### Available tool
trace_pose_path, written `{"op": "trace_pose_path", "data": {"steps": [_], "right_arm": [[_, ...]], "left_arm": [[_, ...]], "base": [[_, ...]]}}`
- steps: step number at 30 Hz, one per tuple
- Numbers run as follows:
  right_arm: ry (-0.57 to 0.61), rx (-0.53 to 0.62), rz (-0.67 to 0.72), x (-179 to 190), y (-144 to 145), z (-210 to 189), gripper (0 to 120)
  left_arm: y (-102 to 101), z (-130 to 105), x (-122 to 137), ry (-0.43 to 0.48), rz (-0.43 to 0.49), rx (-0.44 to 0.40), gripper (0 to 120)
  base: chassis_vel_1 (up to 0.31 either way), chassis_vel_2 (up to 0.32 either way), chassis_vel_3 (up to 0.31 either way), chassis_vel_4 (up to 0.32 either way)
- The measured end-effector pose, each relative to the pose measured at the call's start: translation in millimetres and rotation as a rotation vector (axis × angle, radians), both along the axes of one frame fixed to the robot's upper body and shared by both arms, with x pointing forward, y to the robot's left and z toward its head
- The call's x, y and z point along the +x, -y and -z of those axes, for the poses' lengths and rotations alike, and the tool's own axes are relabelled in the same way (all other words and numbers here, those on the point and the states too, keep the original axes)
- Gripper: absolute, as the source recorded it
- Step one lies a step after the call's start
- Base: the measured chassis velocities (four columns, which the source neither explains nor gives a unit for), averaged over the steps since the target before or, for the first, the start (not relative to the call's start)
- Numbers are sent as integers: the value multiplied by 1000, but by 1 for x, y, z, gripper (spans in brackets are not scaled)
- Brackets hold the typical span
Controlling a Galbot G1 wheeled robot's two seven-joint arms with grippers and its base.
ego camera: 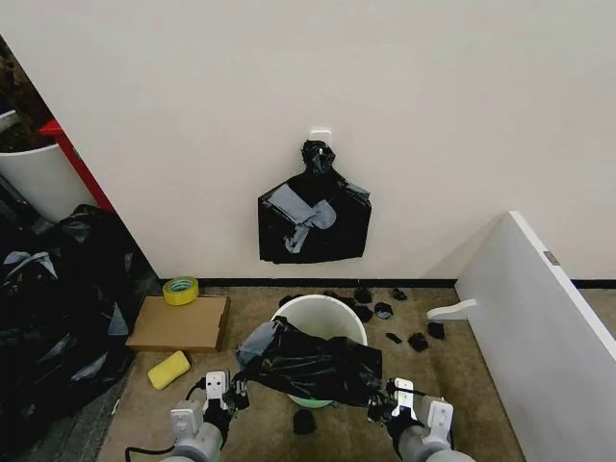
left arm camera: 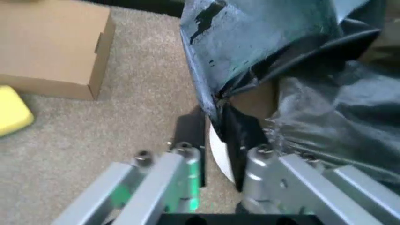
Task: Place the garbage bag over the trash bin.
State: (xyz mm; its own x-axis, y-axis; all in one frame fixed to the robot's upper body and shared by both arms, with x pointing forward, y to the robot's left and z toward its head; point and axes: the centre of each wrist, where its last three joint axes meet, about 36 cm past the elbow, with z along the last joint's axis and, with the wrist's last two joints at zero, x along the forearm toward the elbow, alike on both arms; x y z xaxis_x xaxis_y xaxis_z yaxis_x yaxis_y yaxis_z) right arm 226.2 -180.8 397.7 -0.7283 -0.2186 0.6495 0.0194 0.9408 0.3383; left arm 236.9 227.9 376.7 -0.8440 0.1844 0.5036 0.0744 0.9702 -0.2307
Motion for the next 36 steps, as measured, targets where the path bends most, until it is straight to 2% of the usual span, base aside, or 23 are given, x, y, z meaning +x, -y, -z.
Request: {"op": "trace_pose_path", "data": {"steps": [3,5,11,13,19,20,23,26,29,34,36], "right_arm": [[40,-7,-6,-8,2,-6,42],[54,-14,-9,-11,3,-7,45],[160,-17,-39,-30,11,-12,70],[168,-16,-42,-31,11,-11,73],[347,-14,-101,-46,19,7,97],[347,-14,-101,-46,19,7,97],[497,-51,-158,-54,31,28,100],[614,-70,-225,-60,42,45,100],[666,-72,-248,-62,45,52,100],[719,-33,-234,-58,43,47,100],[731,-14,-230,-43,47,29,100]], "left_arm": [[-3,-5,-5,10,13,26,32],[-4,-6,-6,9,16,29,36],[-8,-5,-12,30,-7,20,63],[-8,-5,-12,31,-7,20,64],[-12,-7,-18,61,-14,-13,89],[-12,-7,-18,61,-14,-13,89],[-18,-13,-17,69,-42,-39,98],[-22,-20,-16,80,-62,-60,100],[-23,-25,-15,93,-64,-79,100],[-23,-41,-18,198,-46,-138,100],[-19,-48,-22,290,-45,-151,100]], "base": [[0,0,0,0],[0,0,0,0],[0,0,0,0],[0,0,0,0],[0,0,0,0],[0,0,0,0],[0,0,0,0],[0,0,0,0],[0,0,0,0],[0,0,0,0],[0,0,0,0]]}}
